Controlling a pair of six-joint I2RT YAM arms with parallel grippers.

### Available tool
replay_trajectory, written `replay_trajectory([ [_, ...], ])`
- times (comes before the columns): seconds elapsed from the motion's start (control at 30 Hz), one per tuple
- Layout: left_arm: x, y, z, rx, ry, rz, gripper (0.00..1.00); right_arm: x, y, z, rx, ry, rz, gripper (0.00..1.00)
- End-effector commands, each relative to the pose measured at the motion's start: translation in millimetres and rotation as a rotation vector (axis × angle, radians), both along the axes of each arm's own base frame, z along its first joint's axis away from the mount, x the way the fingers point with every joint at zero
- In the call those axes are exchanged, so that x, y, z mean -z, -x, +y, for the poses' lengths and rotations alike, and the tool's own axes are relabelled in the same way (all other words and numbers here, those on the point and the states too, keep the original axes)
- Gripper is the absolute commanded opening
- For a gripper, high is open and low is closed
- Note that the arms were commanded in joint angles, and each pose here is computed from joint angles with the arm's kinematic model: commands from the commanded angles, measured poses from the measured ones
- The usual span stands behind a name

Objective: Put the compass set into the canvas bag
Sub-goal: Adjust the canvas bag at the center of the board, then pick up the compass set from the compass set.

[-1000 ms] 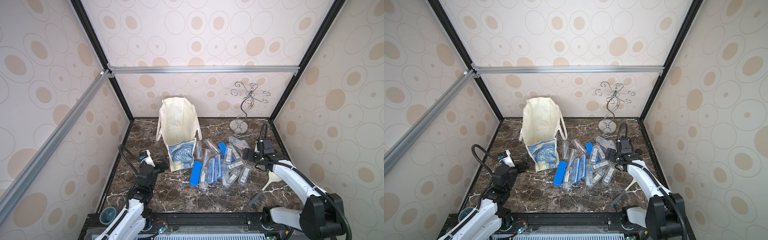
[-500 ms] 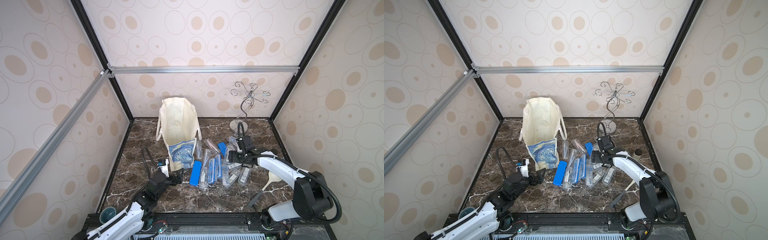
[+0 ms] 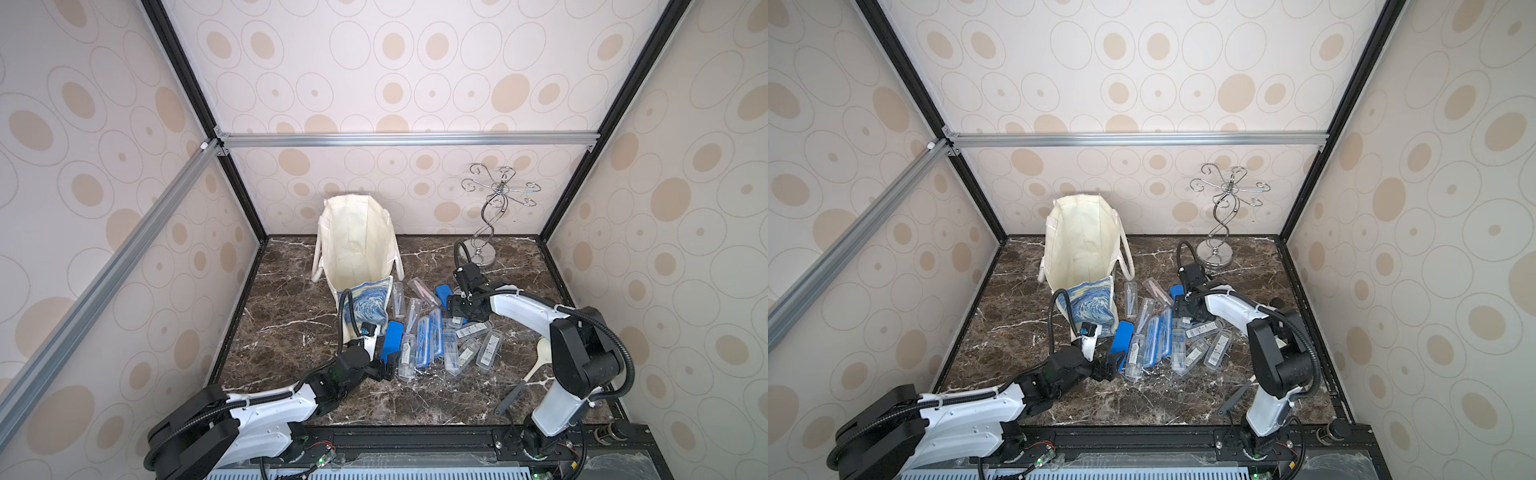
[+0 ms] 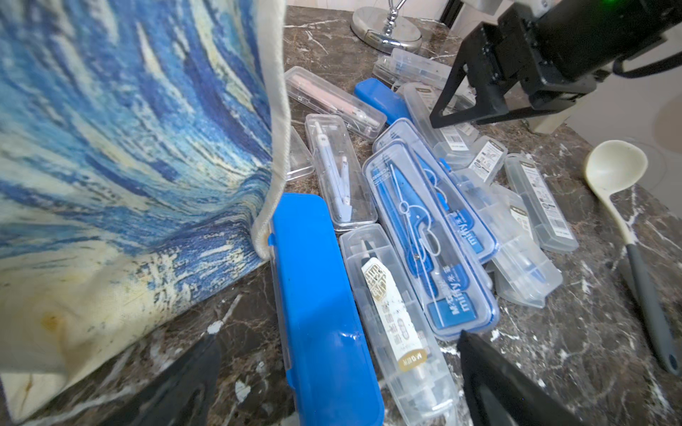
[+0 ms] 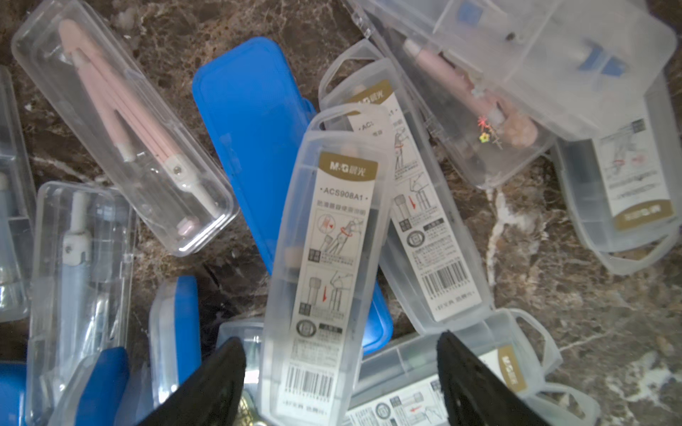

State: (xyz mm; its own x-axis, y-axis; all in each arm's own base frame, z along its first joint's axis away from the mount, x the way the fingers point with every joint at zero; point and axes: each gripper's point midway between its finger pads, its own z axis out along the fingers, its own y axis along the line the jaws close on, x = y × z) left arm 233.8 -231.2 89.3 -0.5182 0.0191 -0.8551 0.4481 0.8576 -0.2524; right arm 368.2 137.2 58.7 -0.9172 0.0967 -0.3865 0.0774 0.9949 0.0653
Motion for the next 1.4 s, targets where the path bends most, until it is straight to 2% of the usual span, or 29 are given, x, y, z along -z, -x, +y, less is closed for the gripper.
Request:
replay_trajectory([
  [0.0,-26.1,-22.2,-4.1,-0.080,0.033,-0.097,1.00,-0.9,-3.1,1.8,0.011,0.000,0.007,0.84],
  [0.13,-21.6,-39.6,12.4,-0.184,-0.019,-0.106,1.00,0.1,-5.2,1.9,0.003,0.009,0.007,0.84],
  [0.37,-25.0,-73.0,44.2,-0.316,-0.040,-0.123,1.00,-0.5,-11.6,3.7,-0.005,0.014,0.007,0.84],
  [0.67,-27.3,-108.1,71.4,-0.396,-0.078,-0.123,1.00,2.2,-21.2,5.0,-0.009,0.045,0.032,0.82],
  [0.93,-36.7,-113.9,89.0,-0.456,-0.073,-0.146,1.00,12.5,-26.6,6.9,-0.001,0.058,0.059,0.79],
  [1.03,-43.0,-108.1,87.9,-0.421,-0.051,-0.164,1.00,15.5,-29.6,7.4,0.004,0.060,0.062,0.78],
  [1.2,-59.9,-86.6,65.8,-0.236,0.038,-0.224,1.00,21.8,-31.6,6.8,0.012,0.068,0.073,0.74],
  [1.37,-67.6,-65.1,48.1,-0.139,0.148,-0.189,1.00,25.7,-30.2,5.9,0.013,0.066,0.080,0.64],
])
